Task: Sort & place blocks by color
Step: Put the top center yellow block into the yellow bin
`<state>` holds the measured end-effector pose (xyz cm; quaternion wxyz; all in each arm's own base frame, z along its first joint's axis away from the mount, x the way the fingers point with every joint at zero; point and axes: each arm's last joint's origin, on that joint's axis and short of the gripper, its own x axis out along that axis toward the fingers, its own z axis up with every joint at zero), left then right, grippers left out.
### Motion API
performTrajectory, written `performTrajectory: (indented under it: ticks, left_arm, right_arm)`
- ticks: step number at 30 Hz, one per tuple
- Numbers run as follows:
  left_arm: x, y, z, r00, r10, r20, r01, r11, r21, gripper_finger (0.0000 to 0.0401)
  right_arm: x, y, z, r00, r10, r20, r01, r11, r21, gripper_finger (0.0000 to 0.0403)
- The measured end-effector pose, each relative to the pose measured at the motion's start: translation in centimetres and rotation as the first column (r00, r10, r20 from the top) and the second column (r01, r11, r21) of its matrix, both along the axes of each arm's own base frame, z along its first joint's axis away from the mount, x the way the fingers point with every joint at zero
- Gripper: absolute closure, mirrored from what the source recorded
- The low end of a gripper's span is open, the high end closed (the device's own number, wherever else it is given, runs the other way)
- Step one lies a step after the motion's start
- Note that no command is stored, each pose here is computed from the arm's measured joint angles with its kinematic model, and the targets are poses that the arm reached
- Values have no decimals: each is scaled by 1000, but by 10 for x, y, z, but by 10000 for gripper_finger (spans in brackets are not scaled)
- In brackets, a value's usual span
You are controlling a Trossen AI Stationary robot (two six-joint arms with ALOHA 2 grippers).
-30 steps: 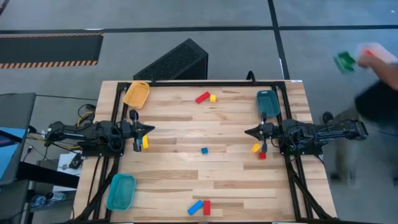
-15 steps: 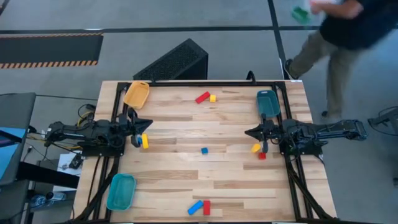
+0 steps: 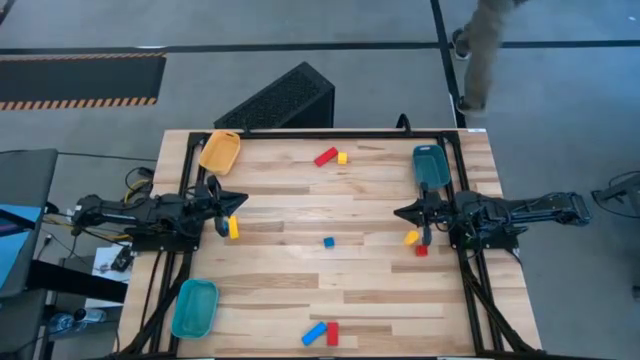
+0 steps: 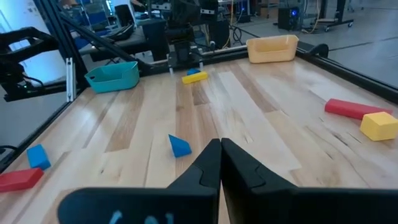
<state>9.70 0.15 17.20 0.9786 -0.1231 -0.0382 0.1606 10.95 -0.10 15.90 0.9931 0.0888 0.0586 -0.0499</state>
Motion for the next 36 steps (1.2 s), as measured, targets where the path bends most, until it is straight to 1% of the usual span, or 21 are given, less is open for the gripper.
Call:
performTrajectory:
  ticks: [1,4,5,7,9,12,15,19,22,25,31,35,36]
  left_arm:
    - [0,0,-1,1000,0,-8,0,1000,3,401]
    - [2,0,-3,999,0,-35,1,1000,6,401]
    - [3,0,-3,999,1,-43,0,1000,6,401]
    - [5,0,-6,998,4,-55,-4,1000,1,401]
    - [6,-1,-7,998,8,-68,-8,1000,-7,401]
    - [8,0,-10,994,39,-98,-41,999,-19,401]
    - [9,2,-12,988,103,-113,-106,994,-18,401]
    - [9,3,-12,980,163,-117,-165,986,-1,401]
    - [9,5,-9,968,232,-92,-232,973,9,396]
    - [9,7,-7,952,296,-82,-294,955,33,375]
    - [15,13,-6,938,335,-83,-332,942,47,309]
    - [21,20,-5,939,336,-80,-329,941,84,272]
    - [23,23,-5,933,349,-85,-341,935,100,267]
  right_arm:
    - [0,0,1,1000,-6,7,6,1000,11,370]
    - [0,-1,2,999,-42,31,38,994,104,370]
    - [0,-1,3,998,-44,45,39,993,113,370]
    - [1,-1,7,996,-42,76,35,995,92,370]
    - [1,-1,9,995,-39,94,35,999,36,370]
    - [0,-4,14,986,-95,135,99,995,-21,370]
    - [0,-8,14,973,-188,137,192,981,-15,369]
    - [-1,-13,12,963,-241,122,240,970,22,356]
    - [-1,-17,12,954,-273,120,271,962,34,336]
    - [0,-21,10,946,-305,107,303,952,32,311]
    - [2,-30,9,919,-382,93,380,924,44,244]
    - [5,-38,7,900,-430,72,428,903,45,203]
    - [6,-39,6,896,-441,59,438,897,48,194]
